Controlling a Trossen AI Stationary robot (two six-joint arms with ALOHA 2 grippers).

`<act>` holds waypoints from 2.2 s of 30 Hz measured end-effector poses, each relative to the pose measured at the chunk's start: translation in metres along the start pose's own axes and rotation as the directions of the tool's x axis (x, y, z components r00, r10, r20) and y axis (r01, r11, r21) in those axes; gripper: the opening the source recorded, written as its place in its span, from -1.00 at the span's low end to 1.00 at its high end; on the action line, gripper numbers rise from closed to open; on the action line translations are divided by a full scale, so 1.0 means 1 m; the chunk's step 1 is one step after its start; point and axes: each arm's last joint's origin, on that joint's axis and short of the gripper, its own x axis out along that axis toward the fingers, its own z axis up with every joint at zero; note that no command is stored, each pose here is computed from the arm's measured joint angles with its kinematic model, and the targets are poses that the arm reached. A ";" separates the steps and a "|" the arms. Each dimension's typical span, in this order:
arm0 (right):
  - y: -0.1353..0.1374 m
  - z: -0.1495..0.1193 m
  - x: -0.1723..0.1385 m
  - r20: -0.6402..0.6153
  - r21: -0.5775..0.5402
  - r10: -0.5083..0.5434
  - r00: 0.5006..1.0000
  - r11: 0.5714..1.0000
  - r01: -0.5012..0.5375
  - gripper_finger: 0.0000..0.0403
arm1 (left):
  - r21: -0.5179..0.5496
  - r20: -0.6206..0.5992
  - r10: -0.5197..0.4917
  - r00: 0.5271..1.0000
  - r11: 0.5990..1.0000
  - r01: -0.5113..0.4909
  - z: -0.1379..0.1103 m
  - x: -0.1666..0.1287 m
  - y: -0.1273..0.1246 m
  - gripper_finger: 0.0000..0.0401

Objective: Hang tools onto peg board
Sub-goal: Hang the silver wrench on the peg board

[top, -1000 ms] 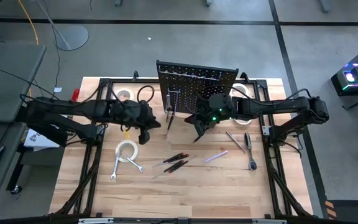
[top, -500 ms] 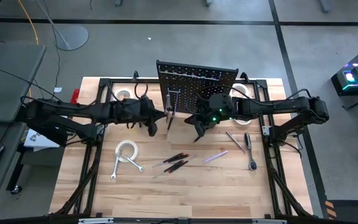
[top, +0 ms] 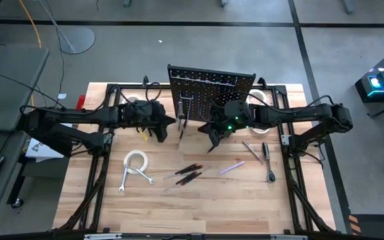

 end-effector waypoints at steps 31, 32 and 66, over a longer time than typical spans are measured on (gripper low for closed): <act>-0.001 -0.001 0.000 -0.006 0.000 -0.005 1.000 1.000 0.005 -1.00 | -0.049 0.126 -0.127 0.984 0.990 0.134 0.013 0.007 -0.006 -1.00; -0.001 -0.001 0.000 -0.006 0.000 -0.006 1.000 1.000 0.006 -1.00 | -0.047 0.131 -0.119 0.984 0.991 0.126 0.014 0.009 -0.004 -1.00; 0.000 -0.001 0.000 -0.007 0.000 -0.004 1.000 1.000 0.004 -1.00 | -0.047 0.206 0.057 0.977 0.998 -0.048 0.023 0.023 0.035 -1.00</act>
